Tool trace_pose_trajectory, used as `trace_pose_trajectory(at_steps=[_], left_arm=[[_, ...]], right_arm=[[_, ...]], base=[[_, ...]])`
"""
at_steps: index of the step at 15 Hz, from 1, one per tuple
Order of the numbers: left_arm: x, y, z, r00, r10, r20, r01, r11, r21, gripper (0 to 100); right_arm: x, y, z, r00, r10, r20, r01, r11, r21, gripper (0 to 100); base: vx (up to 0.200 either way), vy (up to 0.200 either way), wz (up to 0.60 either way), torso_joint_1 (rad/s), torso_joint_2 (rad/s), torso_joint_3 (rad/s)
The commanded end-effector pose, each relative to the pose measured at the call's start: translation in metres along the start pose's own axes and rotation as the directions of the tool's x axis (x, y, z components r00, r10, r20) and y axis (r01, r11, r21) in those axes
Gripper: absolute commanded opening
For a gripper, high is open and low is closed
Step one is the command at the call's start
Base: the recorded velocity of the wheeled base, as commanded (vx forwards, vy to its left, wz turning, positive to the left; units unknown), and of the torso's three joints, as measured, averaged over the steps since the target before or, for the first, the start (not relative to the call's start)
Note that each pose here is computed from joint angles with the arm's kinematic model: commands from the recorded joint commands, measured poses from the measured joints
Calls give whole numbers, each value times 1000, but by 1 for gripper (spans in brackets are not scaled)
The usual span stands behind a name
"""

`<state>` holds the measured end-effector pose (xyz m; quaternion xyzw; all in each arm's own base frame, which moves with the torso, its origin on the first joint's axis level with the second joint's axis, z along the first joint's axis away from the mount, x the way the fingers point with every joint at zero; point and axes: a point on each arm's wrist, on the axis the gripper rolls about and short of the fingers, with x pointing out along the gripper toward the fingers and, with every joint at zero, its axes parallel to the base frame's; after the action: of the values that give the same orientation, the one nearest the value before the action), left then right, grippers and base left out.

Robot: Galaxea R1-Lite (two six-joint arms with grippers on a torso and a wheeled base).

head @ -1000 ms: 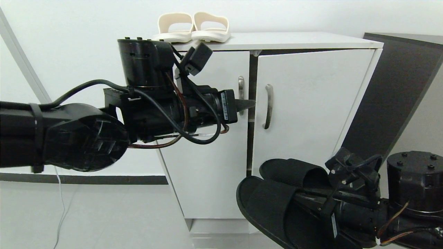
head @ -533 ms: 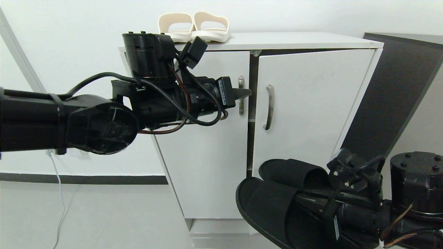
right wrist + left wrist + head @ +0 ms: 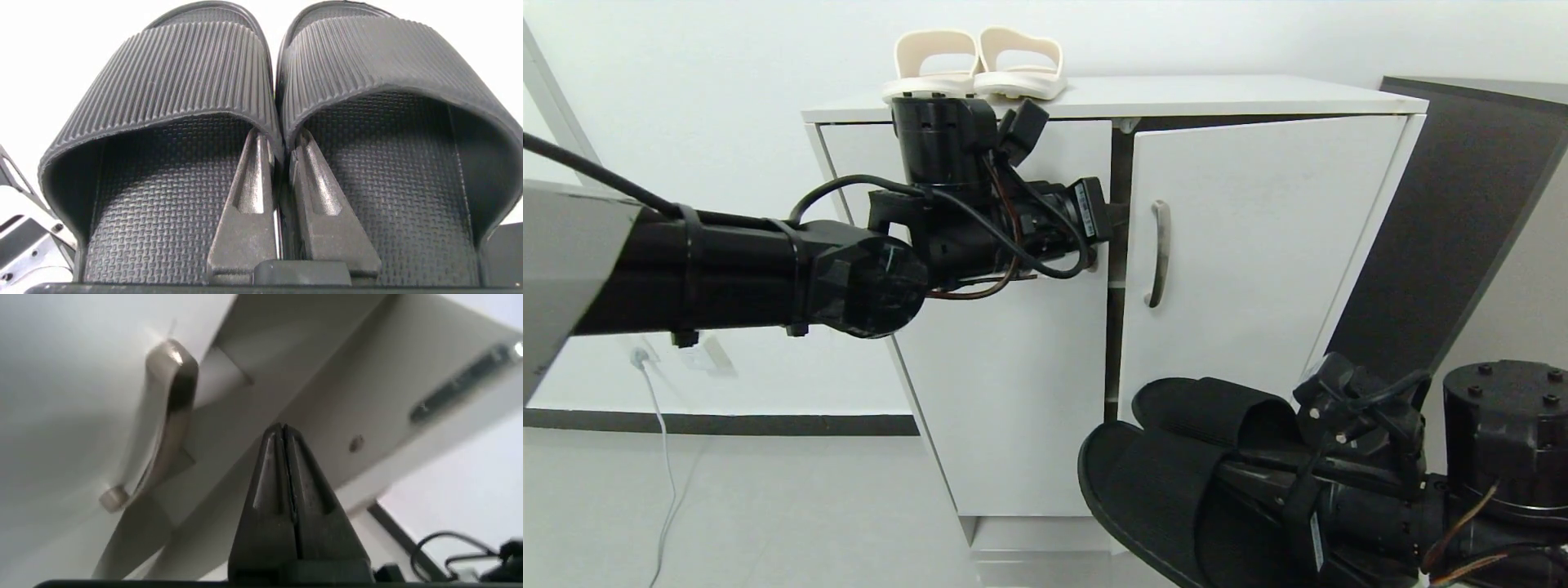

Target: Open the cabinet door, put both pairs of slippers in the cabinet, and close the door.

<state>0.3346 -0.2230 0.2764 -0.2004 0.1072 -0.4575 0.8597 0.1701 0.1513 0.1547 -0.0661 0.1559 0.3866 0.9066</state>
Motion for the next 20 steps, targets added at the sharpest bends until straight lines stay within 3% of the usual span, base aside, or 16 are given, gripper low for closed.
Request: trace_pose_trajectory(at_steps=[1, 4, 6, 7, 10, 11, 13, 17, 18, 20], left_arm=[[5, 5, -3, 1000, 5, -7, -5, 1000, -8, 0], [5, 3, -4, 1000, 2, -8, -2, 1000, -7, 0], [10, -7, -11, 999, -23, -26, 23, 1000, -8, 0], [13, -16, -14, 998, -47, -35, 47, 999, -6, 0], [26, -65, -37, 987, -141, -70, 142, 990, 8, 0], [27, -71, -37, 988, -148, -46, 149, 989, 15, 0], [26, -64, -32, 991, -133, -13, 133, 991, 22, 0], [-1, -25, -6, 999, -17, 49, 15, 1000, 26, 0], [-15, -19, 0, 998, 11, 61, -13, 1000, 26, 0], [-51, -20, 12, 994, 49, 95, -52, 998, 30, 0]], right_arm=[[0, 1, 0, 1000, 2, 1, -2, 1000, -1, 0], [0, 2, -1, 1000, 10, -2, -10, 1000, -5, 0], [-2, 5, -1, 1000, 20, -1, -20, 1000, -17, 0], [-3, 6, -1, 1000, 26, 1, -25, 999, -30, 0], [-6, 9, -1, 999, 36, 8, -35, 999, -35, 0], [-6, 9, -1, 999, 36, 7, -35, 999, -35, 0], [-7, 9, 0, 999, 37, 14, -36, 999, -36, 0], [-9, 9, 0, 999, 37, 16, -36, 999, -36, 0], [-9, 9, -1, 999, 35, 14, -35, 999, -36, 0], [-9, 9, 0, 999, 35, 16, -35, 999, -36, 0]], base=[[0, 0, 0, 0, 0, 0], [-200, 0, 0, 5, 1, 1], [-200, 0, 0, -5, 7, 7], [-200, 0, 0, 2, 7, 12], [-200, 0, 0, 2, 4, 2], [-200, 0, 0, 2, -2, 2], [-200, 0, 0, 2, 2, -2], [0, 0, 0, 0, 0, 0], [0, 0, 0, 0, 0, 0], [0, 0, 0, 0, 0, 0]])
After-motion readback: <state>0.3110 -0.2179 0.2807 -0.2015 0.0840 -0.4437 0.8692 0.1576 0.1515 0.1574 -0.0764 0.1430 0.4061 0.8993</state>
